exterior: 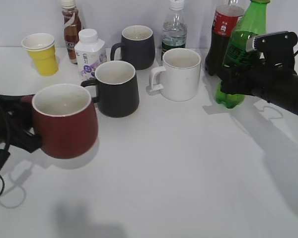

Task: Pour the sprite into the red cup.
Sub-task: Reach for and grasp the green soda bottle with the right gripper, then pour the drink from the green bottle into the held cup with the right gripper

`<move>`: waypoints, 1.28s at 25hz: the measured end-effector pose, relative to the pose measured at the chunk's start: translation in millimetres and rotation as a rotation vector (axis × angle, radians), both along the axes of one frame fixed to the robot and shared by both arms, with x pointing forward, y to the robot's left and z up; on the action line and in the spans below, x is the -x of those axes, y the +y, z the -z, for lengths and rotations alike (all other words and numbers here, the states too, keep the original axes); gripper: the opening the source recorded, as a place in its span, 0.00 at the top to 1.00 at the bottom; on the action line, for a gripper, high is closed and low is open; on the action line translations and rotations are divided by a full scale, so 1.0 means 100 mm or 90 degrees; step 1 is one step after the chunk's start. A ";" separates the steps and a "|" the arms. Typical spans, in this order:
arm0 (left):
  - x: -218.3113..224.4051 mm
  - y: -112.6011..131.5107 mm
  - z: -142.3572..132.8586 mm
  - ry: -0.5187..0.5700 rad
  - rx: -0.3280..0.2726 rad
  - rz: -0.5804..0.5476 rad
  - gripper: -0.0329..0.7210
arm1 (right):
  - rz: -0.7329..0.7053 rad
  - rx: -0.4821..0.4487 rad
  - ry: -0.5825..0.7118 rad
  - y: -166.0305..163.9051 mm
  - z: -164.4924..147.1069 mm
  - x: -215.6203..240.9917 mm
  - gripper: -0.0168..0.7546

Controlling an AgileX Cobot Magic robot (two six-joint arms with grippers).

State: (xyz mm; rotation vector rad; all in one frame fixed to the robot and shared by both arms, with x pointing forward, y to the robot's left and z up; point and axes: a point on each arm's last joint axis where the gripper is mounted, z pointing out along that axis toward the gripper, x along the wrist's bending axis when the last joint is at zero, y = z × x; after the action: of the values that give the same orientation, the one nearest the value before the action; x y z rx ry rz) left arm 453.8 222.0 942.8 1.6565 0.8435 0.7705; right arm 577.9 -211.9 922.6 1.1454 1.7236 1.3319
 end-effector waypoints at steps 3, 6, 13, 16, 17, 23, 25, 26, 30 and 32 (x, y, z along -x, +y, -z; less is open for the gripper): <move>0.03 -0.07 0.00 0.000 0.000 0.023 0.85 | -0.002 0.005 -0.002 0.00 0.00 0.00 0.44; 0.06 -0.14 0.00 -0.001 -0.005 0.049 0.85 | -0.007 0.011 -0.005 0.00 -0.01 0.00 0.44; 0.13 -0.27 0.01 -0.003 -0.011 0.100 0.85 | -0.100 0.107 -0.079 0.07 -0.36 0.12 0.44; 0.13 -0.28 0.00 -0.003 -0.011 0.102 0.85 | -0.130 0.131 -0.142 0.10 -0.62 0.17 0.44; 0.12 -0.28 0.00 -0.002 -0.010 0.103 0.85 | -0.137 0.137 -0.161 0.10 -0.70 0.18 0.44; -0.05 -0.42 -0.12 -0.014 -0.015 0.159 0.85 | -0.189 0.181 -0.239 0.18 -0.97 0.10 0.44; -0.10 -0.47 -0.15 -0.017 -0.016 0.178 0.85 | -0.202 0.195 -0.258 0.20 -1.04 0.08 0.44; -0.13 -0.50 -0.16 -0.017 -0.015 0.184 0.85 | -0.209 0.201 -0.266 0.21 -1.06 0.07 0.44; -0.24 -0.67 -0.20 -0.014 -0.022 0.224 0.85 | -0.262 0.238 -0.288 0.26 -1.06 0.10 0.44; -0.28 -0.79 -0.17 -0.011 -0.049 0.260 0.85 | -0.296 0.263 -0.298 0.29 -1.04 0.13 0.44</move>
State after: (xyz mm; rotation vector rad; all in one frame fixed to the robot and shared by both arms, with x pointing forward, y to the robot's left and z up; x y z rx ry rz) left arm 481.4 143.0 959.6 1.8102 0.4428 0.5346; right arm 565.3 -183.0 1026.7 0.1801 1.8370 1.2832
